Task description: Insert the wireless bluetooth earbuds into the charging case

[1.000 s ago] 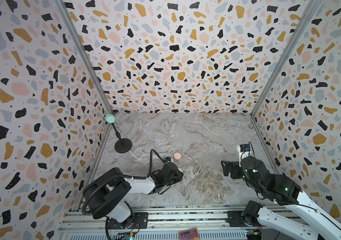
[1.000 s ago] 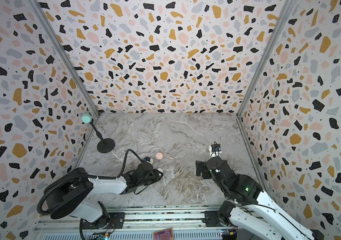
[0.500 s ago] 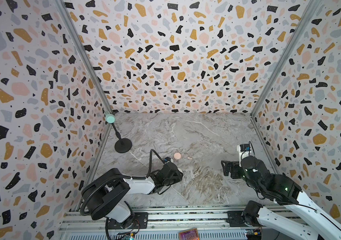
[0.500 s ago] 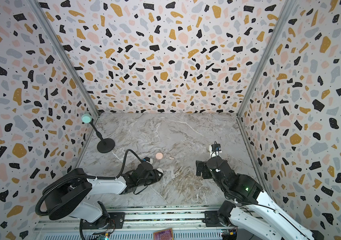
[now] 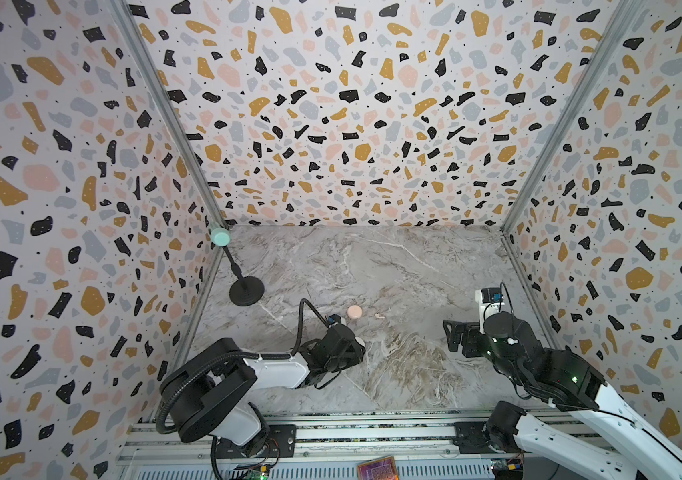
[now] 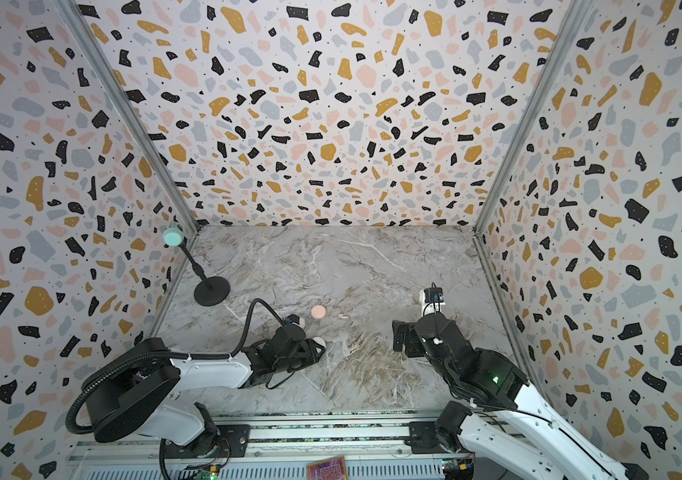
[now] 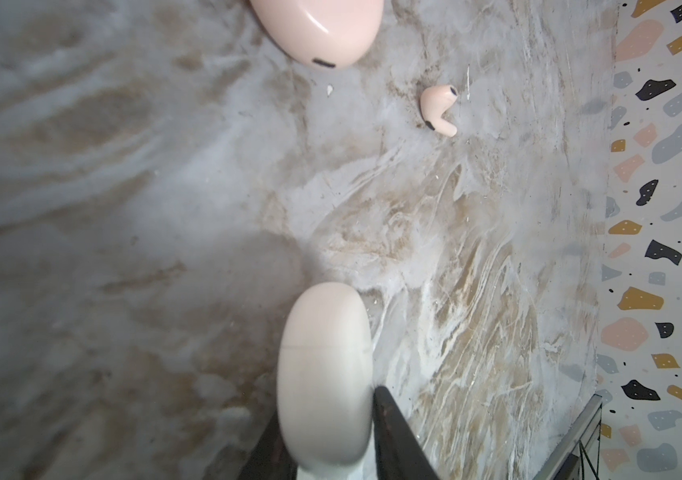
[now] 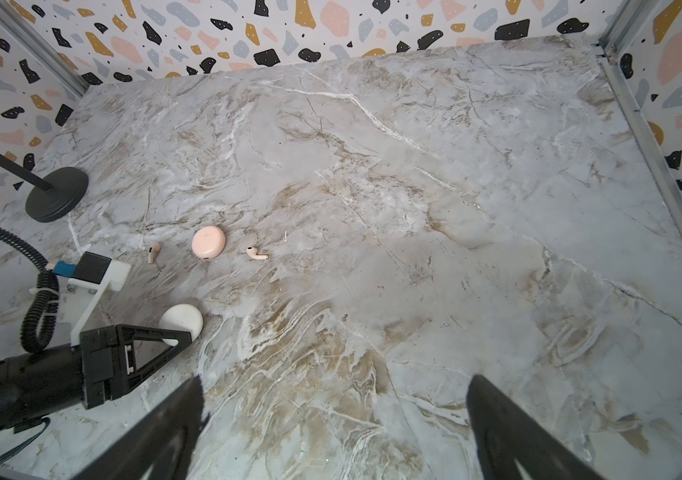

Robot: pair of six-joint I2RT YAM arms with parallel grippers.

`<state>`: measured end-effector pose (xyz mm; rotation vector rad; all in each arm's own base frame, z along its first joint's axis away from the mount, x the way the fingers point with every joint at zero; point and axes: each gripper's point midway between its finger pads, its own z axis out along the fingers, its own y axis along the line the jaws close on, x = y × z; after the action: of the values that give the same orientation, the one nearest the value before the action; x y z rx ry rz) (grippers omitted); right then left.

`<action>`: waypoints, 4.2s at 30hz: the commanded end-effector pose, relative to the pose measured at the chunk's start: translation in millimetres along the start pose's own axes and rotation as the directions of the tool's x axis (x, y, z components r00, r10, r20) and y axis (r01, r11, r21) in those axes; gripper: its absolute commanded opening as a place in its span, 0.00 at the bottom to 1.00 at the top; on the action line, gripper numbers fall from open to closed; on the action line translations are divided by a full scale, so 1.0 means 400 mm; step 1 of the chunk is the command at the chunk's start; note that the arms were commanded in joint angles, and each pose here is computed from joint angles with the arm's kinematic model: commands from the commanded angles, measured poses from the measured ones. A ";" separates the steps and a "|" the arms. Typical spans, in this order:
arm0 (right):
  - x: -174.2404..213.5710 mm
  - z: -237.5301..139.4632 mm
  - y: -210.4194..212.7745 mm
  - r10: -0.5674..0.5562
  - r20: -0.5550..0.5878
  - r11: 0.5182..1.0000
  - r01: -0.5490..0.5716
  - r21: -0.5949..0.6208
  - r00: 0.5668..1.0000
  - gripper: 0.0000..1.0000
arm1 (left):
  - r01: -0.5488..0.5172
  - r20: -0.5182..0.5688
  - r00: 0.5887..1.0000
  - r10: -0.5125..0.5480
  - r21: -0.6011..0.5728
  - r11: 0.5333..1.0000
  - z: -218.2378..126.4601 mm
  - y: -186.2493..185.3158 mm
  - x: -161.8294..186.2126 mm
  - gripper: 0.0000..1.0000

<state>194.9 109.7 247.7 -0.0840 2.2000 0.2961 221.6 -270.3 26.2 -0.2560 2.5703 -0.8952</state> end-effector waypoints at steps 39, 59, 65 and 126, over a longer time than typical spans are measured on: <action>-0.011 -0.011 -0.001 0.001 0.025 1.000 0.000 -0.018 1.000 0.99 | -0.204 0.160 0.962 0.220 -0.109 0.973 -0.206 -0.114 -0.151 0.64; 0.016 0.024 0.017 -0.041 -0.038 0.999 0.040 -0.018 0.998 0.99 | -0.160 0.540 0.728 0.423 -0.467 0.870 -0.561 -0.054 -0.520 1.00; 0.035 0.052 0.021 -0.068 -0.084 0.998 0.069 0.005 0.994 0.99 | -0.150 0.536 0.721 0.439 -0.498 0.854 -0.580 0.022 -0.464 1.00; -0.001 0.140 0.037 -0.134 -0.145 0.982 0.151 0.115 0.980 0.99 | -0.158 0.171 0.954 0.246 -0.408 0.899 -0.239 0.026 -0.363 1.00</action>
<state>235.6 151.9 210.2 -0.2211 2.3299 0.1566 312.9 -150.4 137.9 -0.1572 2.4302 -0.1998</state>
